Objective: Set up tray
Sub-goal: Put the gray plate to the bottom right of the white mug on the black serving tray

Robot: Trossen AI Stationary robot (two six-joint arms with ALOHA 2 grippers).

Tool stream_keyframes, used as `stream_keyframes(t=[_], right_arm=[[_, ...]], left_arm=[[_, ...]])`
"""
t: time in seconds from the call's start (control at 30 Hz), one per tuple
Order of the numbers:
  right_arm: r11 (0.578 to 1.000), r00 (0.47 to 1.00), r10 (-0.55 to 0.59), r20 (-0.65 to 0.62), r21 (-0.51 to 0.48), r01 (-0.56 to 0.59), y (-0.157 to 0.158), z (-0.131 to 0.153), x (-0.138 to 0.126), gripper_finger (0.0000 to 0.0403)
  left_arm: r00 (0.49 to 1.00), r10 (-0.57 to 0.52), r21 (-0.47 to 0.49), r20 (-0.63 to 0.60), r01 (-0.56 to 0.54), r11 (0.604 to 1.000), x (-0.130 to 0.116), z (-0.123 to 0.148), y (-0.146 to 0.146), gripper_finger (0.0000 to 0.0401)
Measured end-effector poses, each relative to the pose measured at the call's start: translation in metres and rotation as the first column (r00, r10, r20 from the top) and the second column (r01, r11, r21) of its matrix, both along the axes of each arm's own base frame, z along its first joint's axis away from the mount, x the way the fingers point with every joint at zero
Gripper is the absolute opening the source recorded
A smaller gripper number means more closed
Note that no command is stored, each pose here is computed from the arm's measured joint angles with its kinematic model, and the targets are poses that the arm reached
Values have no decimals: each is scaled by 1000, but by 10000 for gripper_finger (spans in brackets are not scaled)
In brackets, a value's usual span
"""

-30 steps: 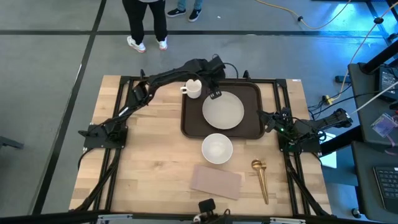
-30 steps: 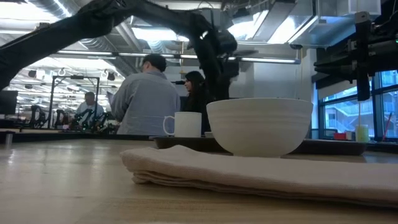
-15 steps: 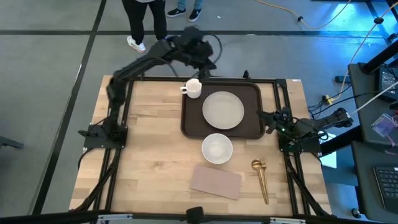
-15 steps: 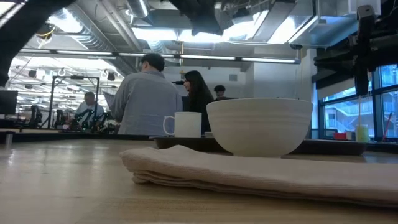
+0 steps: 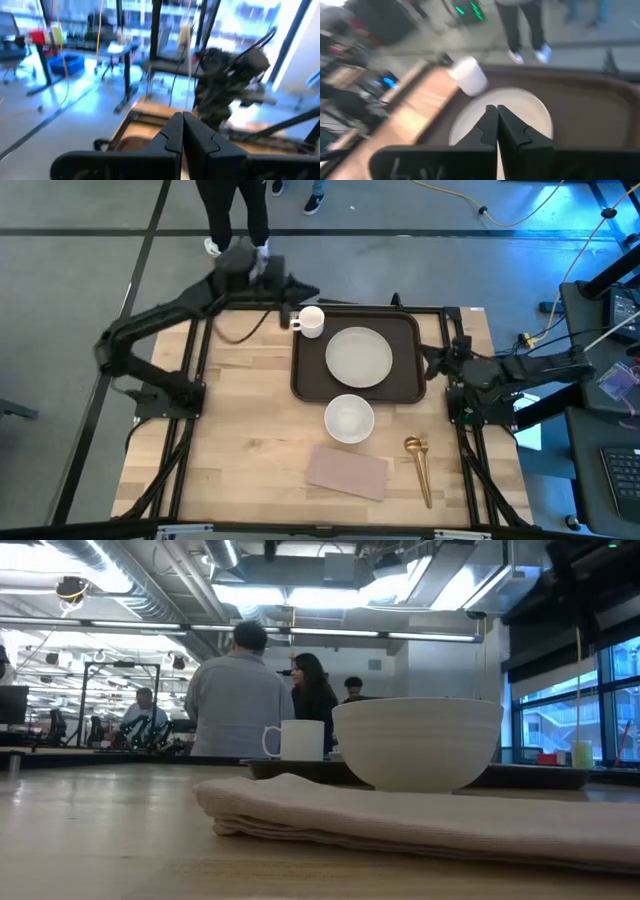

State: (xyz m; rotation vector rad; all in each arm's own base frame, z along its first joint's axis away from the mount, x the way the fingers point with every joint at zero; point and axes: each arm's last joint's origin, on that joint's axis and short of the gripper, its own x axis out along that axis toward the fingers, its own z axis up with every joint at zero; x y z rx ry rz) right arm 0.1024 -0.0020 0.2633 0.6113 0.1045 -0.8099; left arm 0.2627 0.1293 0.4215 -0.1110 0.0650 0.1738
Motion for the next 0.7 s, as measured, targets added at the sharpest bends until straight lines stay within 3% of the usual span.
stream_keyframes(t=[0.17,0.37,0.5,0.7], right_arm=[[983,979,16,-204,183,22,-13,1,30,2],[922,922,43,-385,371,112,-46,-24,60,2],[909,881,28,-472,379,174,-69,-39,69,2],[904,824,23,-566,363,224,-99,-60,77,2]], left_arm=[[991,-2,-52,136,9,999,-26,-43,-23,5],[972,113,-168,204,-79,983,-52,-82,-39,1],[964,167,-213,208,-122,969,-63,-94,-45,4],[964,181,-205,193,-141,969,-66,-101,-47,2]])
